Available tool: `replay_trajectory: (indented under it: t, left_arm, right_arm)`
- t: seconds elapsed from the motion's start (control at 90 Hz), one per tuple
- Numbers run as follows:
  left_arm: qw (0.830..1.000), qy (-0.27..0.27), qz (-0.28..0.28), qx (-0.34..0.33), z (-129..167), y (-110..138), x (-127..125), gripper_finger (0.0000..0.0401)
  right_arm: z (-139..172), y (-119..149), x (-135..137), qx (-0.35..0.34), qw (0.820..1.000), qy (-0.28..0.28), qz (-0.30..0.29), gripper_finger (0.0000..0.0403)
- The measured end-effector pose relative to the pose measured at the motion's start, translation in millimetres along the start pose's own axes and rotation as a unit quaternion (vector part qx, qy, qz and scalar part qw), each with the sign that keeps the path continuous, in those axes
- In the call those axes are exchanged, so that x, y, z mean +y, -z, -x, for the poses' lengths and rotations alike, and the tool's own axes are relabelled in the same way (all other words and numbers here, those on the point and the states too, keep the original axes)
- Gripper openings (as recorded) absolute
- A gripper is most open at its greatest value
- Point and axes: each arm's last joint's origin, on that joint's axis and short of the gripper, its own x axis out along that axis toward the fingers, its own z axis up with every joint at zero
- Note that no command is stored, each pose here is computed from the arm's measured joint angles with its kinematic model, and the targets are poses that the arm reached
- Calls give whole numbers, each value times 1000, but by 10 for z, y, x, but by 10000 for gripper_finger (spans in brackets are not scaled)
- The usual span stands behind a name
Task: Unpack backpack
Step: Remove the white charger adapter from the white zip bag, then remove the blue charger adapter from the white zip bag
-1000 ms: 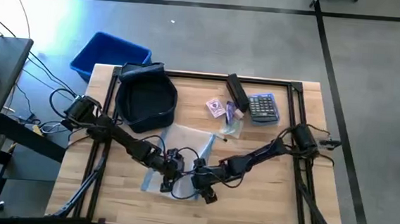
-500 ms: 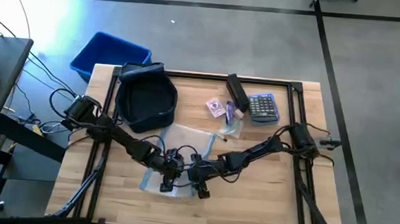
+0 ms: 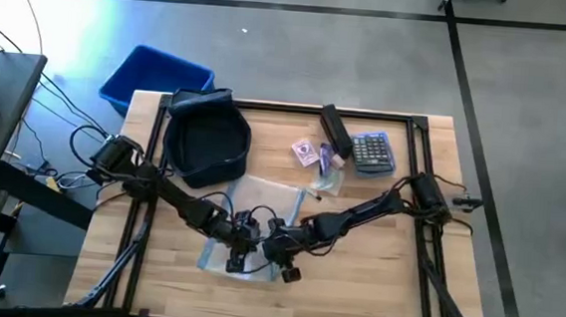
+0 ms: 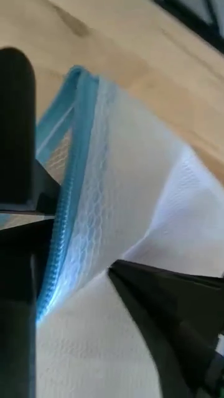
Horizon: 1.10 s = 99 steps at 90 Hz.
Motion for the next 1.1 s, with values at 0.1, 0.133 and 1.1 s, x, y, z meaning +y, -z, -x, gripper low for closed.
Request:
replay_trajectory:
  t: [0.1,0.133,1.1]
  left_arm:
    - [1000,-6,-2,8,2,20,3,0]
    - [1000,-7,-4,8,8,22,-6,0]
    - [999,-34,-15,9,57,53,-41,0]
  right_arm:
    - [42,-20,59,35,999,13,10,0]
    - [51,-27,84,42,999,18,16,0]
    - [382,-34,280,67,994,57,-58,237]
